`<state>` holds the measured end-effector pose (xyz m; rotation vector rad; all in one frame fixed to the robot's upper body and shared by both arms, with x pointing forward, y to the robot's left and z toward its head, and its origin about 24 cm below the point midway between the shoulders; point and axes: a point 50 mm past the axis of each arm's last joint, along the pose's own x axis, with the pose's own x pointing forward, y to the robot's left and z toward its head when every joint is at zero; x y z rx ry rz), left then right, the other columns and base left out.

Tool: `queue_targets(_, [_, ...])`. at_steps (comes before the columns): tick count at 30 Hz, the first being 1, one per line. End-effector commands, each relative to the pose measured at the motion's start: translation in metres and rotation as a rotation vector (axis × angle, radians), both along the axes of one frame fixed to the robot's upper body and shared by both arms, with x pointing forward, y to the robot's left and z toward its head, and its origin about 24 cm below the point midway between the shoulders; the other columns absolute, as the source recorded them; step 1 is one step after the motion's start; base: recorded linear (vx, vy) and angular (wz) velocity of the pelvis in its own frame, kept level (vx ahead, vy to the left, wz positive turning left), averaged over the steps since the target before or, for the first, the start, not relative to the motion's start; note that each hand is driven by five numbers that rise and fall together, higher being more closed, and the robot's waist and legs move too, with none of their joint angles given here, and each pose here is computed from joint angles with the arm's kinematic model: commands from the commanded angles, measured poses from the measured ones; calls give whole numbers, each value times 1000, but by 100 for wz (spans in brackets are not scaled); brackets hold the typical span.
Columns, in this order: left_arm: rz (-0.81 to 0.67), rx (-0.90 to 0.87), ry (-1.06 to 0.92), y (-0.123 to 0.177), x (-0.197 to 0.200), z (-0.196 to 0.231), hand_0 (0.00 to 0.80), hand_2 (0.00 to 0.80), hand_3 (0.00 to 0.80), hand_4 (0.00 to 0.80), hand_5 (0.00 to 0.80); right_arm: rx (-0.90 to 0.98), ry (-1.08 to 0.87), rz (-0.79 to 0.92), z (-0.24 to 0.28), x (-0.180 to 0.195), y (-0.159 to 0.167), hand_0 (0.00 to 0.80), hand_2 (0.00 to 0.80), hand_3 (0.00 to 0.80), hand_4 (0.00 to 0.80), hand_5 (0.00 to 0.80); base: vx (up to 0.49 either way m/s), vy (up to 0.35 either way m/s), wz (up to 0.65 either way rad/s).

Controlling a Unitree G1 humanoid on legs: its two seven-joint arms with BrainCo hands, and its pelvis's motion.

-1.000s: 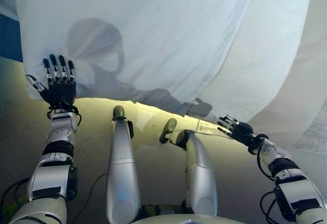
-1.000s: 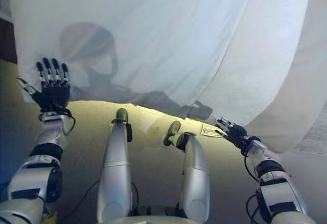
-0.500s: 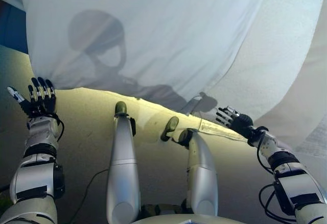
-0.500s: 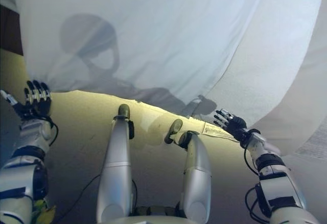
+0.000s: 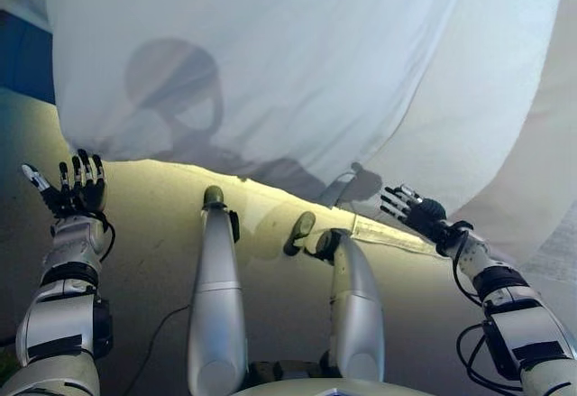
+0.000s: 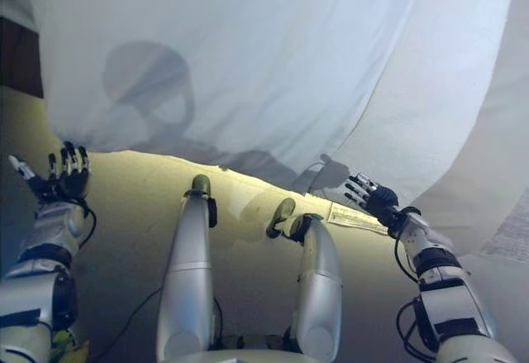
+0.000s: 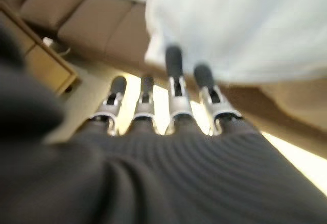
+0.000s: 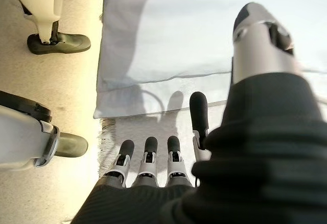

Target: Make the bed neatly

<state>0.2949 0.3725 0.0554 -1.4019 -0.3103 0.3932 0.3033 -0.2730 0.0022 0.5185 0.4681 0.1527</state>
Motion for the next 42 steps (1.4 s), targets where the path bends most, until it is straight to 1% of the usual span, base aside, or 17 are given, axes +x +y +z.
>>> queue_targets(1, [-39,8,15,-13,-9,-23,0,0,0,0,0,13,-16,-88,1,-10,-22,0,0,0,0,0,1,-64,-1])
queue_targets(5, [-79,2,66,-27,-18,-46,0,0,0,0,0,36,9,-100,-11,-17,-15,0,0,0,0,0,-31,-62,-7])
queue_targets(10, [-119,-2,191,-43,-39,-80,0,0,0,0,0,73,46,-132,-29,-32,-11,0,0,0,0,0,72,-95,-8])
queue_targets(16, [-152,10,257,-59,-66,-110,0,0,0,0,0,105,110,-157,-56,-60,-6,0,0,0,0,0,99,-101,-2])
queue_targets(20, [-216,48,327,-73,-85,-129,0,0,0,0,0,126,169,-173,-77,-85,-1,0,0,0,0,0,147,-131,-7])
queue_targets(22, [-258,77,381,-78,-95,-137,0,0,0,0,0,135,203,-190,-86,-96,2,0,0,0,0,0,214,-151,-12])
queue_targets(23, [-308,127,460,-80,-104,-145,0,0,0,0,0,142,238,-204,-93,-107,0,0,0,0,0,0,235,-126,-14])
queue_targets(25, [-350,143,578,-83,-120,-158,0,0,0,0,0,137,292,-220,-103,-122,1,0,0,0,0,0,293,-121,-5])
queue_targets(27, [-425,200,731,-86,-140,-171,0,0,0,0,0,123,367,-232,-114,-138,2,0,0,0,0,0,314,-89,-1])
queue_targets(30, [-511,246,847,-93,-158,-183,0,0,0,0,0,91,448,-223,-126,-157,6,0,0,0,0,0,229,-56,-16])
queue_targets(31, [-599,317,904,-97,-166,-188,0,0,0,0,0,76,486,-224,-132,-166,9,0,0,0,0,0,176,-48,-17])
queue_targets(33, [-695,392,932,-102,-170,-191,0,0,0,0,0,64,526,-235,-139,-176,14,0,0,0,0,0,154,-43,-22])
queue_targets(34, [-719,397,933,-104,-171,-192,0,0,0,0,0,72,540,-252,-141,-181,15,0,0,0,0,0,123,-29,-16])
queue_targets(37, [-760,429,930,-112,-173,-195,0,0,0,0,0,143,598,-373,-150,-200,20,0,0,0,0,0,108,-21,-6])
queue_targets(40, [-746,453,946,-118,-172,-197,0,0,0,0,0,158,635,-472,-156,-210,24,0,0,0,0,0,75,-15,-18])
queue_targets(41, [-739,476,985,-121,-175,-200,0,0,0,0,0,152,678,-536,-159,-218,25,0,0,0,0,0,90,-15,-18])
queue_targets(42, [-750,488,1015,-125,-178,-203,0,0,0,0,0,145,709,-565,-161,-224,26,0,0,0,0,0,125,-23,-14])
